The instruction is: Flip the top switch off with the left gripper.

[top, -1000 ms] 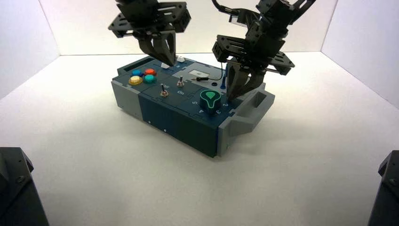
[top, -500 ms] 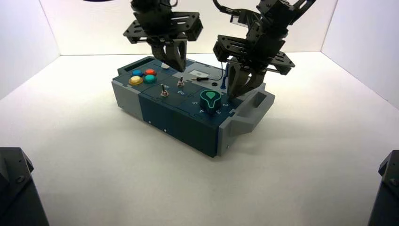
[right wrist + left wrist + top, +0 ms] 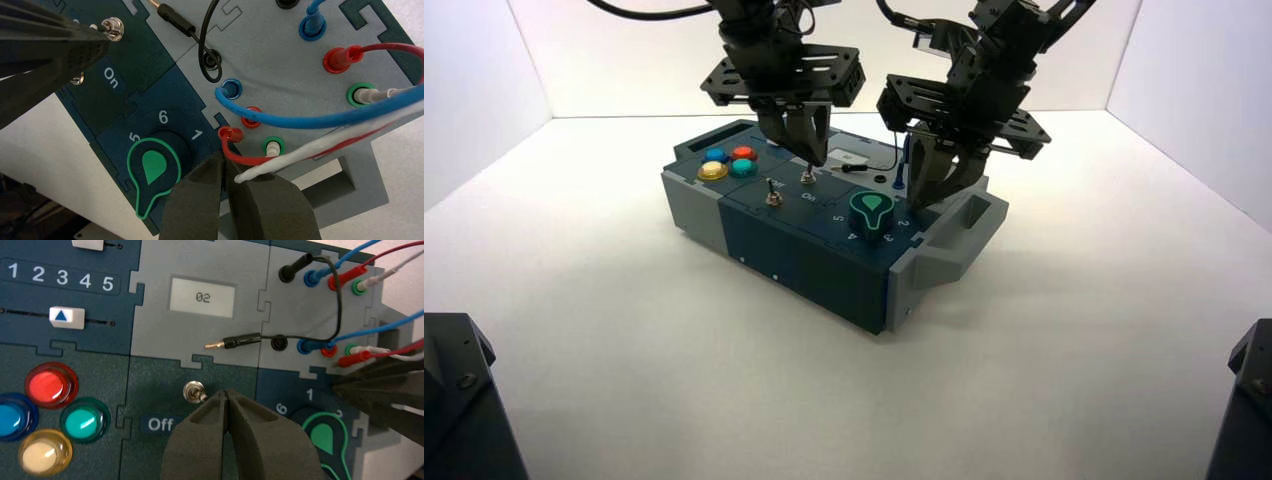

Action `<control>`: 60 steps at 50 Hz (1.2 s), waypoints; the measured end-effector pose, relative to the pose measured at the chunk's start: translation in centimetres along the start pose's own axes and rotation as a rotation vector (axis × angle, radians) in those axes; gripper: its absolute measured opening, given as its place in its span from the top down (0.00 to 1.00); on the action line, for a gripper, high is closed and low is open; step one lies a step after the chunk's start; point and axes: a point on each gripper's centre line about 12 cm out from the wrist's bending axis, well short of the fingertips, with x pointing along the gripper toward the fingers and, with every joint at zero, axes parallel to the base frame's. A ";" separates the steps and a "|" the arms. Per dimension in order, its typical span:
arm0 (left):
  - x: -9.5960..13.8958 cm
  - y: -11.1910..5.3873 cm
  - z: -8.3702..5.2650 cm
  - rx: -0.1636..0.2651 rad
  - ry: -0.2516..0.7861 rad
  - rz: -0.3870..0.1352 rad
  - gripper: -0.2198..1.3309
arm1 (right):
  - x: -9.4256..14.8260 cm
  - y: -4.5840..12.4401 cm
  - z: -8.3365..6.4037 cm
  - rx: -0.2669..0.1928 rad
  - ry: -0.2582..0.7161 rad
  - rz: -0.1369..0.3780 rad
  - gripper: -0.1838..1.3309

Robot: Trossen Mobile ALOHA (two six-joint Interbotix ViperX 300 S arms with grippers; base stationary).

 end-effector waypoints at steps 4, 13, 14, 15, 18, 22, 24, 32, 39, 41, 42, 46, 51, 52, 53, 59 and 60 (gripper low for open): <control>0.3 0.0 0.2 0.001 -0.002 0.002 0.97 | 0.0 0.0 0.0 0.000 0.000 0.000 0.98; 1.2 0.1 0.5 0.010 0.009 0.007 0.97 | 0.0 0.0 0.0 0.000 0.000 0.000 0.98; 1.3 0.1 0.4 0.010 0.012 0.008 0.97 | 0.0 0.0 0.0 0.000 0.000 0.000 0.98; 1.3 0.1 0.4 0.011 0.012 0.008 0.97 | 0.0 0.0 0.0 0.001 -0.001 0.001 0.98; 1.5 0.0 0.6 0.014 0.011 0.008 0.97 | 0.0 0.0 0.0 0.000 -0.001 0.001 0.98; 1.6 0.0 0.7 0.017 0.011 0.008 0.97 | 0.0 0.0 0.1 0.000 -0.001 0.001 0.98; 1.6 0.0 0.8 0.017 0.009 0.008 0.97 | 0.0 0.0 0.0 0.001 0.000 0.001 0.98; 1.6 0.1 0.8 0.019 0.007 0.010 0.96 | 0.0 0.0 0.1 0.000 0.002 0.000 0.98; 1.5 0.4 0.9 0.016 0.011 0.014 0.97 | 0.1 0.1 0.2 0.000 0.000 0.001 0.97; 1.5 0.4 0.8 0.016 0.013 0.014 0.97 | 0.1 0.1 0.2 0.001 0.002 0.001 0.98; 1.4 0.4 0.8 0.013 0.014 0.015 0.97 | 0.1 0.1 0.2 0.000 0.002 0.001 0.98; 1.3 0.6 0.7 0.014 0.018 0.017 0.97 | 0.2 0.1 0.3 -0.002 0.003 0.000 0.98; 1.1 1.0 0.7 0.007 0.015 0.021 0.97 | 0.3 0.0 0.3 0.000 0.005 -0.001 0.98; 1.1 1.0 0.6 0.008 0.016 0.021 0.97 | 0.3 0.0 0.3 0.000 0.005 -0.001 0.98; 1.0 1.2 0.6 0.004 0.012 0.023 0.97 | 0.3 0.1 0.3 0.002 0.006 0.000 0.98; 0.6 2.7 0.4 -0.031 0.008 0.039 0.97 | 0.3 0.1 0.4 -0.001 0.002 0.000 0.98; 0.5 2.7 0.3 -0.031 0.011 0.039 0.97 | 0.4 0.1 0.5 -0.003 0.003 0.000 0.98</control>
